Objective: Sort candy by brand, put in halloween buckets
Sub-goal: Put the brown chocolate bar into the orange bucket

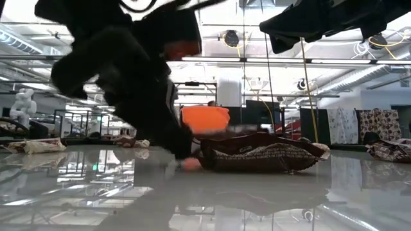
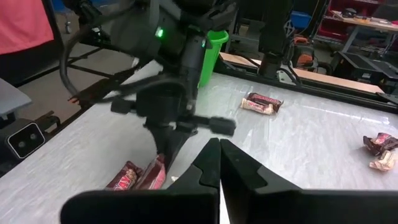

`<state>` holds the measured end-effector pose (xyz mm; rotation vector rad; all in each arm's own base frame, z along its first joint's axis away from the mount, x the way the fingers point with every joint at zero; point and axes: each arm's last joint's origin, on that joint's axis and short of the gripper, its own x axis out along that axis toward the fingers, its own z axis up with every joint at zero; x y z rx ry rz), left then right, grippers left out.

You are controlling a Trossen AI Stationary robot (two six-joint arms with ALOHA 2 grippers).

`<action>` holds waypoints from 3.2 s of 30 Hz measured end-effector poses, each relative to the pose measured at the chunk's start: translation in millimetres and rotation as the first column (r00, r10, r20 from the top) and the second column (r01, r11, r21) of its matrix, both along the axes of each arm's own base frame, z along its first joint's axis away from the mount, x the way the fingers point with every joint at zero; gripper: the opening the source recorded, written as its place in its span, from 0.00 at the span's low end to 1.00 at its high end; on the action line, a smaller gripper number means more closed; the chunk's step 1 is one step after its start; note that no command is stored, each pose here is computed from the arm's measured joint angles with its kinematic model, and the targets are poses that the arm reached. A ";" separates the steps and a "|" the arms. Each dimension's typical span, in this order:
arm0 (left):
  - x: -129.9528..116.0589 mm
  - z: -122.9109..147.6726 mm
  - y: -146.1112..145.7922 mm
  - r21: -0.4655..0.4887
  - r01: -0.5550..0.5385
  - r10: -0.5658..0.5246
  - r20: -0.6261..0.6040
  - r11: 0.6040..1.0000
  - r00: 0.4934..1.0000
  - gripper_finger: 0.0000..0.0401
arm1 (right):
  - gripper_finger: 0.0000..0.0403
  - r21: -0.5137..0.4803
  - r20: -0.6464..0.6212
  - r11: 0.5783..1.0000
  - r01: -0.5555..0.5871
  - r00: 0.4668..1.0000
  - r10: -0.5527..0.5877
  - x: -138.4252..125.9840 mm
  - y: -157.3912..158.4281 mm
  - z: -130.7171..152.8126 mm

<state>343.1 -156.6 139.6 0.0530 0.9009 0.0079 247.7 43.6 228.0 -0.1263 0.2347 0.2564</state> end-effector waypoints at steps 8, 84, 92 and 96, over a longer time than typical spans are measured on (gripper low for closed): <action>-18.8 67.6 24.8 0.198 -0.070 0.047 0.121 0.978 0.992 0.00 | 0.00 -0.001 0.000 1.000 0.000 1.000 0.000 0.0 0.0 0.1; 22.7 99.4 100.8 0.237 0.258 -0.346 0.502 0.937 0.793 0.24 | 0.00 0.533 -0.727 0.761 0.369 0.660 0.189 -42.2 32.9 -36.7; 48.3 55.7 59.3 0.296 0.317 -0.434 0.597 0.901 0.675 0.24 | 0.00 0.166 -0.957 0.693 0.702 0.284 -0.059 -73.9 14.2 -59.0; 58.9 40.7 58.2 0.298 0.309 -0.429 0.609 0.903 0.667 0.24 | 0.00 0.114 -0.969 0.686 0.718 0.233 -0.082 -78.0 10.4 -60.7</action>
